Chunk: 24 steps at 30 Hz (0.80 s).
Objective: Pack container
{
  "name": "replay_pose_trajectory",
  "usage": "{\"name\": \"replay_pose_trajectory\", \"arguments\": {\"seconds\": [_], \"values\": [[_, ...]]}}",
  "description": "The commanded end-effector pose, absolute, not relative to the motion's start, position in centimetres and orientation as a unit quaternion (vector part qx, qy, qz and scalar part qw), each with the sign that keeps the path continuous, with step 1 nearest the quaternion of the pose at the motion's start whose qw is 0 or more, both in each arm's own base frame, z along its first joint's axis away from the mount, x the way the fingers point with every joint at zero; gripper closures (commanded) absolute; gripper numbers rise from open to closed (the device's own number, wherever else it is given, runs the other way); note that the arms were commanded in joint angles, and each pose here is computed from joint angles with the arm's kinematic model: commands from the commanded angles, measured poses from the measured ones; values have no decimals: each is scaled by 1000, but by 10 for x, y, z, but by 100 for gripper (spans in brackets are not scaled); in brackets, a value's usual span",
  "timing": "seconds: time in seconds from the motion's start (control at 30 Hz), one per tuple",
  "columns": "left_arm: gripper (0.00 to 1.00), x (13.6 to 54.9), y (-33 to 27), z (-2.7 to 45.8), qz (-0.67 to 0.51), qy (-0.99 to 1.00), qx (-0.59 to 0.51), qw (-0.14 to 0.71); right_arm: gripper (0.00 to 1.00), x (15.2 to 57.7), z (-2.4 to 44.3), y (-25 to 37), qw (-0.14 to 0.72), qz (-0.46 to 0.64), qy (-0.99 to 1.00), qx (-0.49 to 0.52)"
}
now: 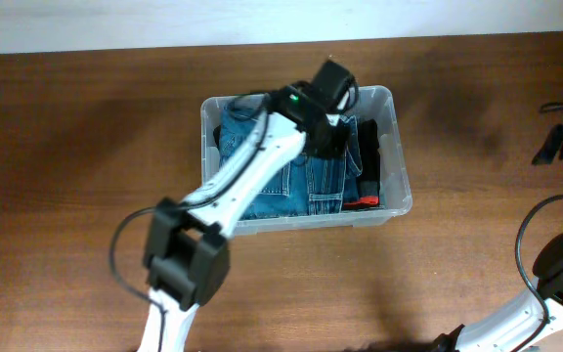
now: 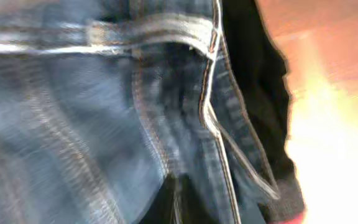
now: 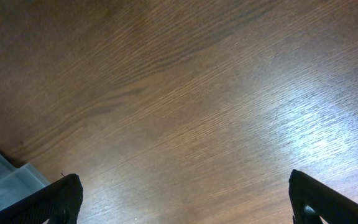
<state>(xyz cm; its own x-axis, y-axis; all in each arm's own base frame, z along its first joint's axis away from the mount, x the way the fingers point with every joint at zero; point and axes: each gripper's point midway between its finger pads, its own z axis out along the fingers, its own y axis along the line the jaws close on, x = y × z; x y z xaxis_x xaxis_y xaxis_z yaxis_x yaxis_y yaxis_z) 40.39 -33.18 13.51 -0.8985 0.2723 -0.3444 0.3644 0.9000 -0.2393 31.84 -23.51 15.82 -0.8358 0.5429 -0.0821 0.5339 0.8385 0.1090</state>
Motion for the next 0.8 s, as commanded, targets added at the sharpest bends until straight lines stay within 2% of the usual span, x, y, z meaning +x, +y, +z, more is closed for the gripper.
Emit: {"name": "replay_pose_trajectory", "arguments": {"seconds": [0.0, 0.13, 0.27, 0.37, 0.53, 0.57, 0.6, 0.63, 0.67, 0.77], "values": [[91, 414, -263, 265, -151, 942, 119, 274, 2, 318, 161, -235, 58, 41, 957, 281], [85, 393, -181, 328, -97, 938, 57, 329, 2, 318, 161, -235, 58, 41, 957, 281], [78, 334, -84, 392, -42, 922, -24, 384, 2, 318, 161, -235, 58, 41, 957, 281], [75, 297, -32, 423, 7, 900, -79, 428, 2, 318, 161, -235, 58, 41, 957, 281], [66, 248, 12, 453, 34, 866, -147, 476, 2, 318, 161, -235, 58, 41, 957, 281], [60, 237, 16, 458, 34, 860, -153, 485, 2, 318, 161, -235, 58, 41, 957, 281], [49, 231, 19, 460, 36, 858, -156, 489, 2, 318, 161, -235, 58, 41, 957, 281], [27, 226, 22, 461, 40, 856, -159, 491, 2, 318, 161, -235, 58, 41, 957, 281], [0, 220, 24, 460, 44, 856, -159, 489, 2, 318, 161, -235, 58, 41, 957, 281], [0, 211, 26, 456, 47, 861, -158, 482, 2, 318, 161, -235, 58, 41, 957, 281]]}}
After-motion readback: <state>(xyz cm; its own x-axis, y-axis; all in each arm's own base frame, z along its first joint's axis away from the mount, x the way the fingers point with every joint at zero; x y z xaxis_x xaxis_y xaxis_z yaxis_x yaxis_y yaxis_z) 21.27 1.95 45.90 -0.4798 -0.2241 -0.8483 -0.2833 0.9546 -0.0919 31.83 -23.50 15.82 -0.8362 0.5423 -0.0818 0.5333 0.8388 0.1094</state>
